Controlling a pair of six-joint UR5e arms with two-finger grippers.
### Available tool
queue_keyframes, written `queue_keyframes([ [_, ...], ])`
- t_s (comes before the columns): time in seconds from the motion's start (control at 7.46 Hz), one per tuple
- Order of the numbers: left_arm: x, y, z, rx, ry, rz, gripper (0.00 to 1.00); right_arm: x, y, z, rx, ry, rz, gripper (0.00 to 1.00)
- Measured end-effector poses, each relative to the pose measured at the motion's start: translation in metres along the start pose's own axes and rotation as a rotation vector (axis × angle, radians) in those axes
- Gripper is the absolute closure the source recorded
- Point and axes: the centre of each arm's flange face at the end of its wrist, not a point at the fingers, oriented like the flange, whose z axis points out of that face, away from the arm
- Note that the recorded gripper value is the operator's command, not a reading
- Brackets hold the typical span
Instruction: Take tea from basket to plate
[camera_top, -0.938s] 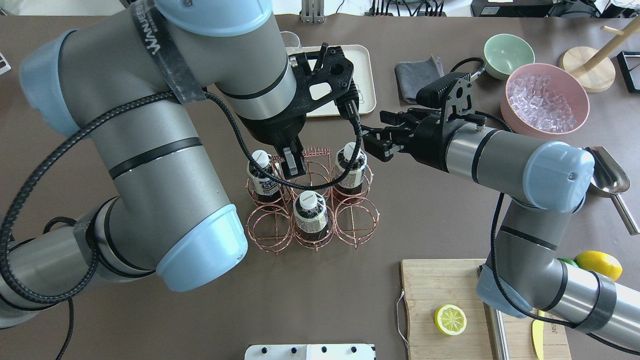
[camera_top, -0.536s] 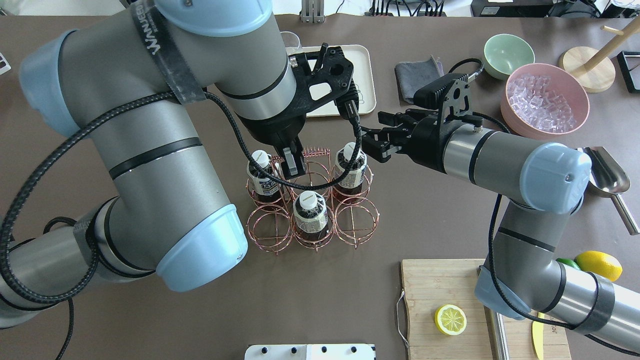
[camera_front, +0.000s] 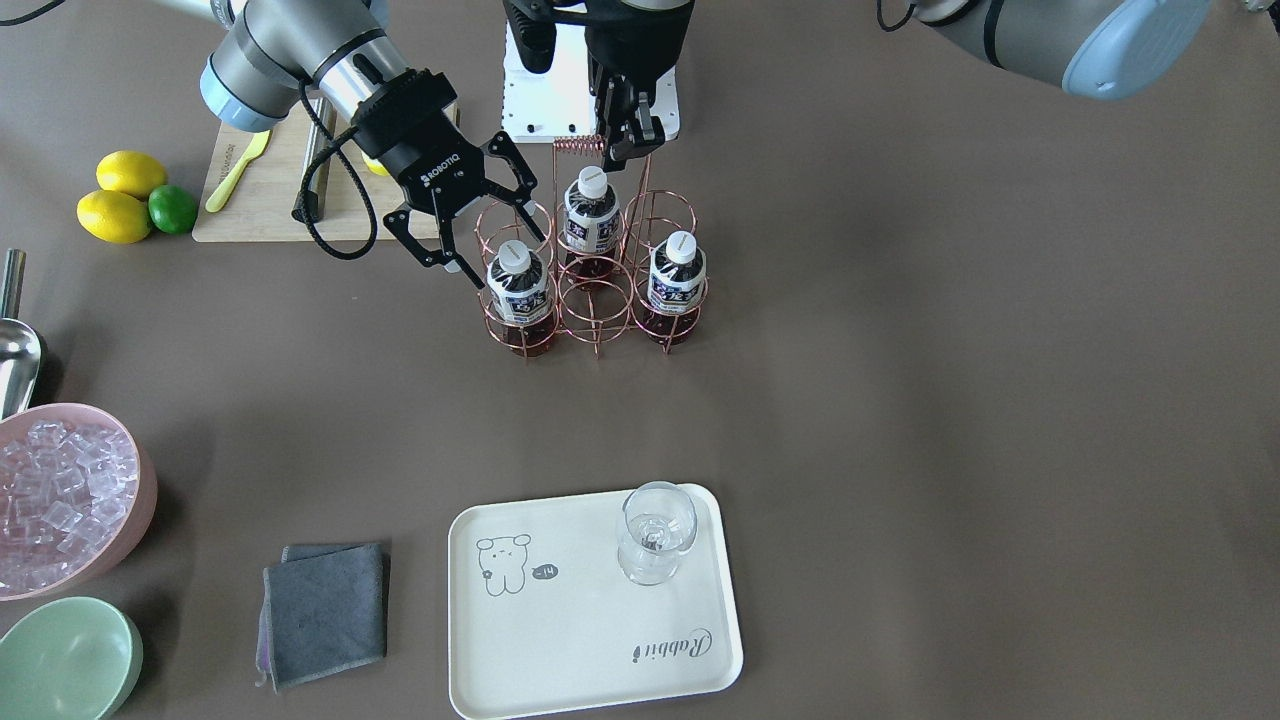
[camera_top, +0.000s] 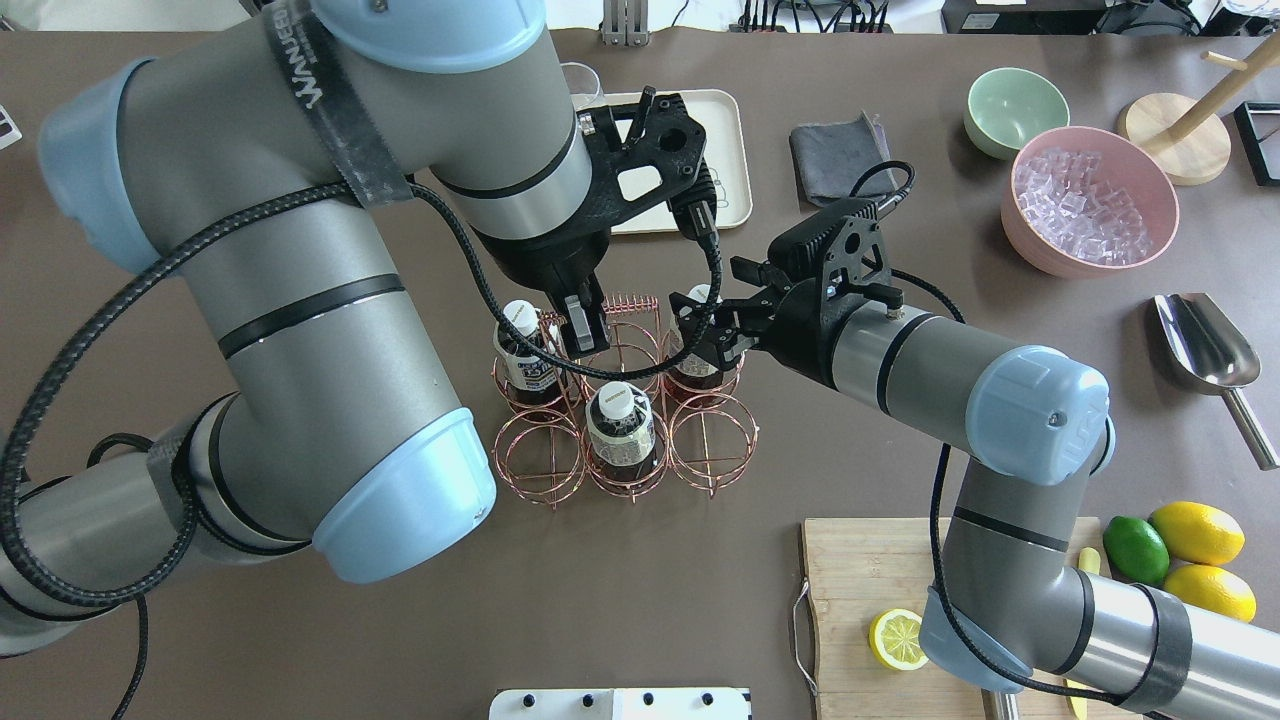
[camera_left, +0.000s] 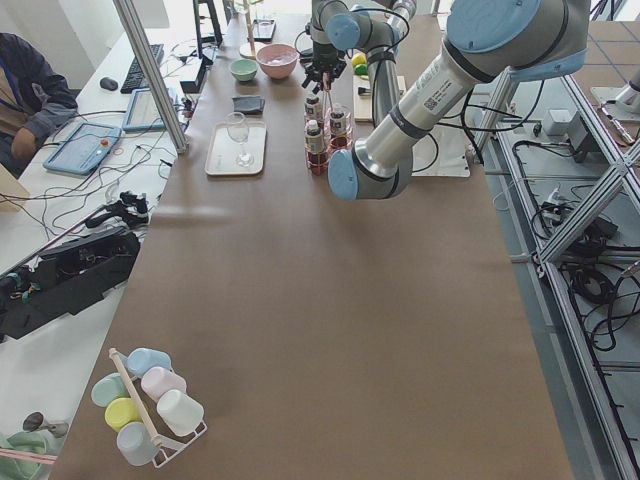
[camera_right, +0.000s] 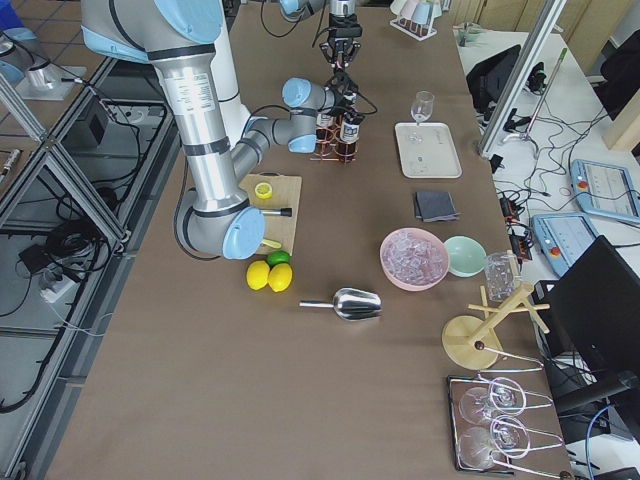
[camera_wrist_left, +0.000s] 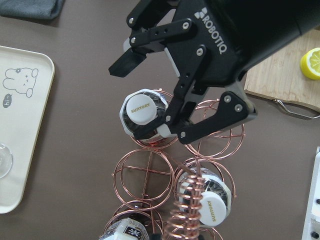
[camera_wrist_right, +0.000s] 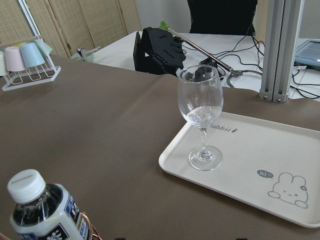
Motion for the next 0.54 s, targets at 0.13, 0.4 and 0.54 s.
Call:
queue_keyframes([
  [0.13,-0.0001,-0.0001,0.0002,0.000,0.000,0.000,1.00,0.0003,0.0013,0.0022,-0.002,0.004,-0.008,0.21],
  [0.4,-0.0005,-0.0002,0.0008,-0.002,0.000,-0.001,1.00,0.0015,0.0042,0.0061,-0.009,0.010,-0.017,0.23],
  [0.54,-0.0008,-0.0003,0.0014,-0.003,0.000,-0.001,1.00,0.0020,0.0060,0.0078,-0.013,0.012,-0.019,0.47],
])
